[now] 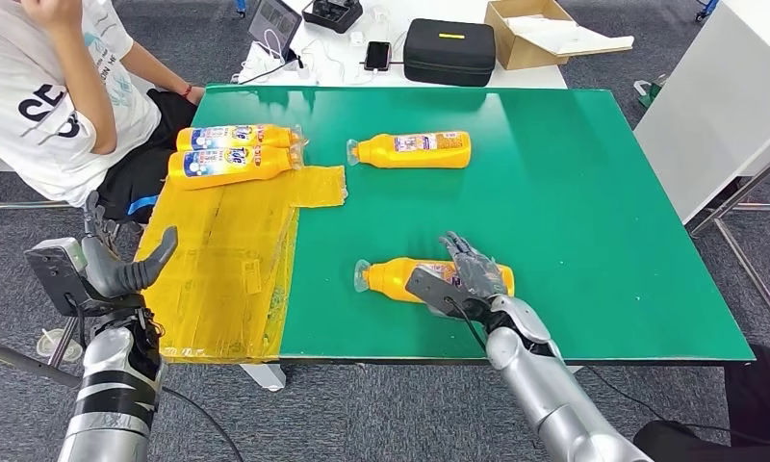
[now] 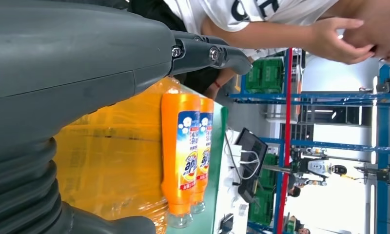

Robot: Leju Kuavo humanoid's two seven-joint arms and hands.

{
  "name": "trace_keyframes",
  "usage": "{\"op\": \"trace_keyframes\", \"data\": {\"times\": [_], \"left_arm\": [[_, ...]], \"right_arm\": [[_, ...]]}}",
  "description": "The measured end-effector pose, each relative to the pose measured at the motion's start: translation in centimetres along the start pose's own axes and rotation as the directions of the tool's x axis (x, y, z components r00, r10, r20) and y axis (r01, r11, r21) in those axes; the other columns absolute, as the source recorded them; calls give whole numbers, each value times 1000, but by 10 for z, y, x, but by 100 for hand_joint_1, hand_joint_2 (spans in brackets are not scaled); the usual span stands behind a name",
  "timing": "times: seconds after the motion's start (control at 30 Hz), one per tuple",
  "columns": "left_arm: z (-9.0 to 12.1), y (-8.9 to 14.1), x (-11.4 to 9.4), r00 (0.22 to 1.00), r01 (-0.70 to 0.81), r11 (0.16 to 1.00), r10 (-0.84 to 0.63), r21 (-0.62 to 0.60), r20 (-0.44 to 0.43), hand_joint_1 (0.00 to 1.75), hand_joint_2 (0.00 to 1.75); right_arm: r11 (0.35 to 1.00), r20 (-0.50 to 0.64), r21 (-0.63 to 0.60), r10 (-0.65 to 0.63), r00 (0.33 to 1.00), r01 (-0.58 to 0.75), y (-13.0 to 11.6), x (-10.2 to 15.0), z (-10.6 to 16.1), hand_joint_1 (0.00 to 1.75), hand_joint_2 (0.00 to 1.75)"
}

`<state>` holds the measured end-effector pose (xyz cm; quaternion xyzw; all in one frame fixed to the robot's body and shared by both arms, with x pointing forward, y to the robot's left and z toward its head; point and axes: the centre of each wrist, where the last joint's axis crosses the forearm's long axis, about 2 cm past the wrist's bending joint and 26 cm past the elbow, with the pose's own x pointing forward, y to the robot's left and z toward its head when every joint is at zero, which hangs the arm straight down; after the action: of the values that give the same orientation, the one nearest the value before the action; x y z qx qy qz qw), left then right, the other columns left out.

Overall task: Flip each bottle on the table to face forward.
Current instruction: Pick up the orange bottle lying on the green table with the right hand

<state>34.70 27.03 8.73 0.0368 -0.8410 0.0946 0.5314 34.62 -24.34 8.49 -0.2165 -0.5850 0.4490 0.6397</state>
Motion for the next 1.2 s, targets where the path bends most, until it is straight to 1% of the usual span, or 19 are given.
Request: {"op": "trace_keyframes", "data": {"times": [0.17, 0.3, 0.33, 0.37, 0.4, 0.43, 0.47, 0.5, 0.53, 0.7, 1.03, 1.2], "left_arm": [[0, -2, -3, 1000, -18, 1000, 18, -10, -18, 0, 175], [0, -3, -5, 999, -20, 1000, 20, -13, -28, 0, 175], [0, -3, -5, 999, -21, 1000, 20, -13, -30, 0, 175], [0, -3, -6, 999, -21, 1000, 21, -14, -32, 0, 175], [0, -4, -6, 999, -22, 1000, 21, -14, -35, 0, 175], [0, -4, -6, 999, -23, 1000, 22, -15, -38, 0, 175], [0, -4, -7, 999, -24, 1000, 23, -16, -41, 0, 175], [-1, -5, -7, 999, -26, 1000, 25, -17, -44, 0, 175], [-1, -6, -8, 999, -27, 999, 26, -18, -47, 0, 175], [-4, -8, -10, 997, -33, 999, 32, -20, -64, 0, 175], [-1, -12, -14, 995, -54, 998, 52, -23, -87, 0, 175], [0, -14, -15, 994, -61, 998, 59, -19, -96, 0, 175]], "right_arm": [[997, -20, 74, 32, 999, -31, -15, -6, -8, 0, 175], [995, -31, 93, 50, 998, -47, -21, -10, -12, 0, 175], [994, -33, 97, 53, 998, -50, -22, -11, -13, 15, 175], [993, -34, 104, 56, 998, -52, -23, -12, -13, 49, 175], [992, -36, 114, 59, 998, -55, -24, -12, -14, 89, 175], [990, -37, 127, 63, 997, -57, -25, -13, -15, 132, 175], [988, -38, 143, 66, 997, -60, -26, -14, -16, 161, 175], [985, -40, 160, 71, 997, -63, -28, -15, -17, 171, 175], [982, -41, 177, 75, 996, -66, -28, -16, -18, 175, 175], [967, -40, 242, 94, 995, -81, -33, -24, -20, 175, 175], [952, -22, 293, 102, 995, -91, -44, -34, -21, 175, 175], [957, -10, 281, 78, 997, -72, -44, -38, -19, 175, 175]]}}
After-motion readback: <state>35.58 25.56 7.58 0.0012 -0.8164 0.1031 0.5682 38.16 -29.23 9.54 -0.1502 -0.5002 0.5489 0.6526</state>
